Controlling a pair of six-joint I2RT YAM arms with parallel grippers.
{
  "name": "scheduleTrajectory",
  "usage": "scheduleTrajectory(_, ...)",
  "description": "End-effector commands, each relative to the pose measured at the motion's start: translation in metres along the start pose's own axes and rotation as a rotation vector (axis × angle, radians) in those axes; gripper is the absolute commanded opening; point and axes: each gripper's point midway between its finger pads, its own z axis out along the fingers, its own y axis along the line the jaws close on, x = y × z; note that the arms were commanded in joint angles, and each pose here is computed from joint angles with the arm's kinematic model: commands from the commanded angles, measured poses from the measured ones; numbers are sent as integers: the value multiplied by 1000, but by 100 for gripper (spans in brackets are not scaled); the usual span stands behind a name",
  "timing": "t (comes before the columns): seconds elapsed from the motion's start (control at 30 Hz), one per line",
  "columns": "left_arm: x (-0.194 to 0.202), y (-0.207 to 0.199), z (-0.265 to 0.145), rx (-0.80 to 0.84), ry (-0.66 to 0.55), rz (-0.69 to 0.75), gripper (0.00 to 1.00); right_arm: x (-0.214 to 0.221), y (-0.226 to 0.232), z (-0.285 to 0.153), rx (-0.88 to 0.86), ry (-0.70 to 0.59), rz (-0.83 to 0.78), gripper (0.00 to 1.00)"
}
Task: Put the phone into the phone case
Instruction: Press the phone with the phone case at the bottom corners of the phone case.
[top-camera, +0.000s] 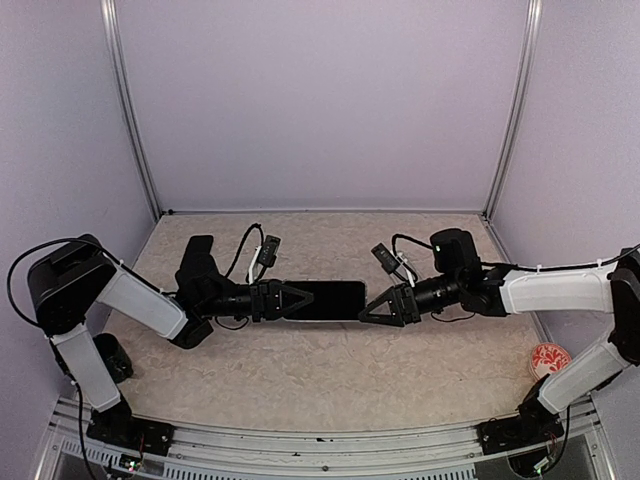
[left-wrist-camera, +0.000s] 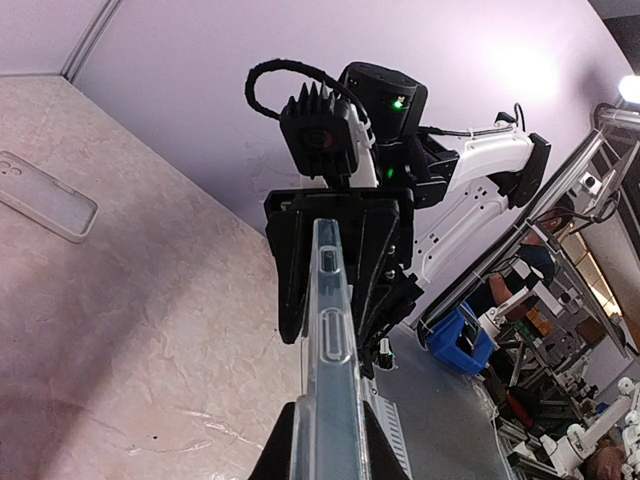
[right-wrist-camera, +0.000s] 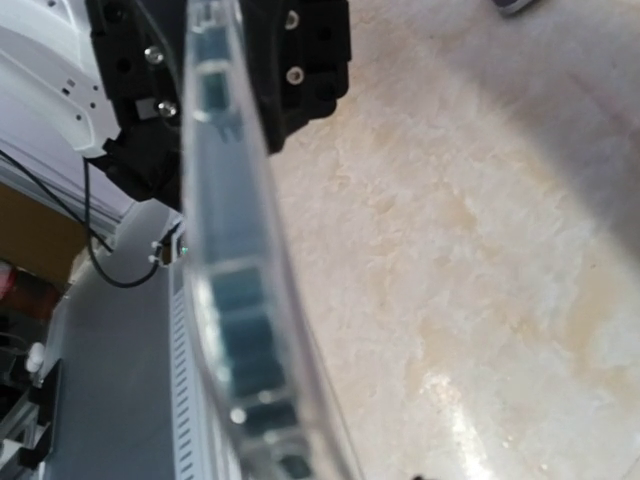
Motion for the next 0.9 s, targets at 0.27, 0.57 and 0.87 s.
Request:
scheduleTrajectory(0.27,-20,-22,3,59,-55,82,0,-5,16,5,-100,-4,-12,15)
scheduleTrajectory(0.57,-16,-17,5,50,-49,64,3,-5,3,3,-10,-23,-37,0)
scheduleTrajectory(0.87,-10,-15,6,54,-29,51,0,-2,-9,-2,87,-9,-87,31)
